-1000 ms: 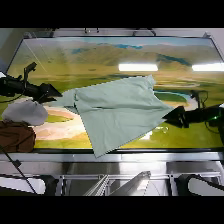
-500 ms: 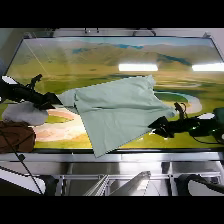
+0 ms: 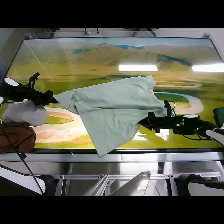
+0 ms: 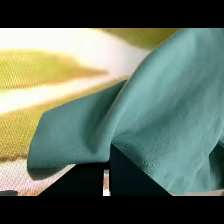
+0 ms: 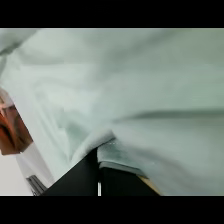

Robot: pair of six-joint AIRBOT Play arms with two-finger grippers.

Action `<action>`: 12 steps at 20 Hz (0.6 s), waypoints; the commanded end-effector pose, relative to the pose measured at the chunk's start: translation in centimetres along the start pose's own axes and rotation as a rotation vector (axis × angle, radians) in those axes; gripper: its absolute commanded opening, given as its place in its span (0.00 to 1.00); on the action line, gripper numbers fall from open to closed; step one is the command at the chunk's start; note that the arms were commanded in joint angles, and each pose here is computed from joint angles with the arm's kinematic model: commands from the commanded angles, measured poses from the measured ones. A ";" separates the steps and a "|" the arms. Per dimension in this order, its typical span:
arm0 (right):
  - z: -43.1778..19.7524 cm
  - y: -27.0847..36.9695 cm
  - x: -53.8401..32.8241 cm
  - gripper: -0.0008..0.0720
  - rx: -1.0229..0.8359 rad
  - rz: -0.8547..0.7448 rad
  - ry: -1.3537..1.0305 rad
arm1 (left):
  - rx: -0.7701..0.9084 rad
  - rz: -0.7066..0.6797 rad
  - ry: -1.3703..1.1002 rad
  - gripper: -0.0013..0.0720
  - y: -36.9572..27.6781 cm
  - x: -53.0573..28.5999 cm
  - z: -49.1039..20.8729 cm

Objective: Fold the shirts.

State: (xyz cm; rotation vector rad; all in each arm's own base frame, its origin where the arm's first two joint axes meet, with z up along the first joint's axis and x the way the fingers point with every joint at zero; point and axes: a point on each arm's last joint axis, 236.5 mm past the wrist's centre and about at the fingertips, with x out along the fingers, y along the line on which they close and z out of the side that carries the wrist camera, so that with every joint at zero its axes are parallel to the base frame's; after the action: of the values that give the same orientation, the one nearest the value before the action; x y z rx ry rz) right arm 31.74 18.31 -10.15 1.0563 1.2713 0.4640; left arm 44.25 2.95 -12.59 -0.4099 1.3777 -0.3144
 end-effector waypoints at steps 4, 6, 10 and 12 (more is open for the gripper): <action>3.4 7.7 -3.1 0.04 -0.137 0.183 -0.068 | 0.078 0.042 -0.145 0.05 -2.0 -4.8 2.9; 4.0 12.5 -6.9 0.04 -0.204 0.312 -0.095 | 0.147 0.014 -0.277 0.05 -5.7 -9.8 4.7; 2.7 24.3 -18.5 0.04 -0.483 0.608 -0.191 | 0.362 -0.070 -0.691 0.05 -18.0 -25.7 5.8; 0.6 30.1 -25.0 0.04 -0.657 0.724 -0.302 | 0.478 0.001 -0.984 0.05 -23.7 -36.2 3.2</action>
State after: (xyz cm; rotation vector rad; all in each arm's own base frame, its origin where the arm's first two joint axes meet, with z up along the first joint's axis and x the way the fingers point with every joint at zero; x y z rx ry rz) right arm 36.83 14.39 17.09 1.0331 0.6424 0.9419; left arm 46.42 0.34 16.20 -0.2151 0.6895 -0.3733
